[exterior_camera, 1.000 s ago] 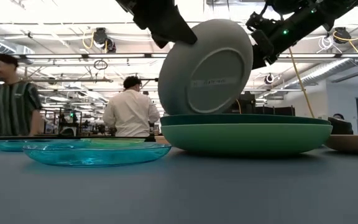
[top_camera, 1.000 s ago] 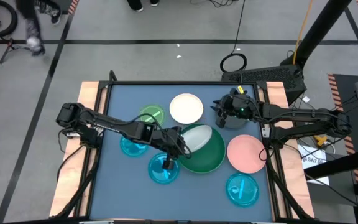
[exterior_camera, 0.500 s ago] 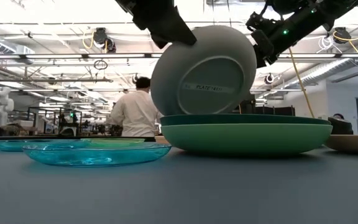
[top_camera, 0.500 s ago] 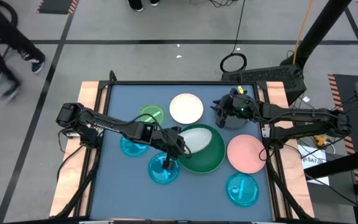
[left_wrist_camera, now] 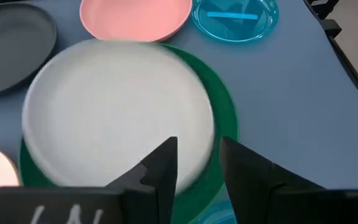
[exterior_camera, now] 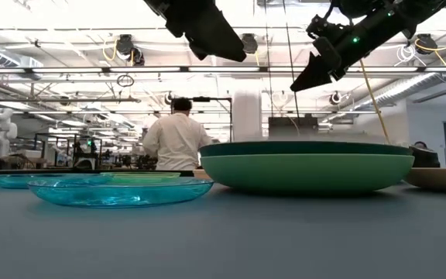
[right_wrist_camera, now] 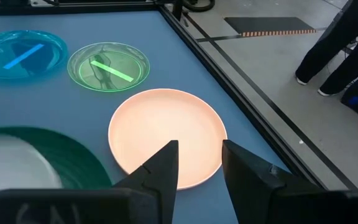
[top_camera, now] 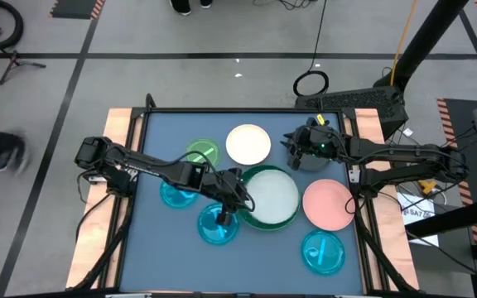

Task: Stack plastic plates
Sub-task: Stack the black plate on top of the gray plate

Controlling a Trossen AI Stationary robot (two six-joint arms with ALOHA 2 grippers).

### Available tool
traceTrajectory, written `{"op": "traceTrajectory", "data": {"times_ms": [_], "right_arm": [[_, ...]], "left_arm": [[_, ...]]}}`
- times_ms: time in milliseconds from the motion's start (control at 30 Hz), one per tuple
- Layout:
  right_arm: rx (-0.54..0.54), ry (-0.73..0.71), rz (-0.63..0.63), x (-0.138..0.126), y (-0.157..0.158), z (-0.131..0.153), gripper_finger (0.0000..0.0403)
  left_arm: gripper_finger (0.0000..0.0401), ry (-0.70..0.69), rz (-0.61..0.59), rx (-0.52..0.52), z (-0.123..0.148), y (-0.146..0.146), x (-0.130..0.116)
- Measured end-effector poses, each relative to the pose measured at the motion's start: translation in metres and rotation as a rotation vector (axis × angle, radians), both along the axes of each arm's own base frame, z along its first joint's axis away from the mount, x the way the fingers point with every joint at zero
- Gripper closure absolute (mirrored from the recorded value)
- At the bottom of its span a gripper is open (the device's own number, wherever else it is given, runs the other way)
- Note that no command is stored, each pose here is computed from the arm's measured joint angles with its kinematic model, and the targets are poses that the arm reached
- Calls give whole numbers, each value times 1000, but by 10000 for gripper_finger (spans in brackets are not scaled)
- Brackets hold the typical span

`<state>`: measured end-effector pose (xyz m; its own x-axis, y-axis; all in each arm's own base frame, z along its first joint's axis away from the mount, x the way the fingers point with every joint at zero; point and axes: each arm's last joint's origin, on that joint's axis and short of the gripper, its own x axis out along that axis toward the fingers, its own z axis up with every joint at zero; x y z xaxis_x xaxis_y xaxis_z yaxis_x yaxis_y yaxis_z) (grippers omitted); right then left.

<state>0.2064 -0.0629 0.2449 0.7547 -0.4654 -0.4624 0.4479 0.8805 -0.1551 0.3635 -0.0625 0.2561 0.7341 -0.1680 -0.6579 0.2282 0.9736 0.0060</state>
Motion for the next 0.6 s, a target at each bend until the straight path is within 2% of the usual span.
{"op": "traceTrajectory", "data": {"times_ms": [433, 600], "right_arm": [[3, -1, -2, 0, 0, 0, 284], [4, 4, -2, 0, 0, -1, 284]], "left_arm": [[272, -10, -15, 16, 1, 0, 0], [272, 74, -66, 80, -6, 1, -6]]}}
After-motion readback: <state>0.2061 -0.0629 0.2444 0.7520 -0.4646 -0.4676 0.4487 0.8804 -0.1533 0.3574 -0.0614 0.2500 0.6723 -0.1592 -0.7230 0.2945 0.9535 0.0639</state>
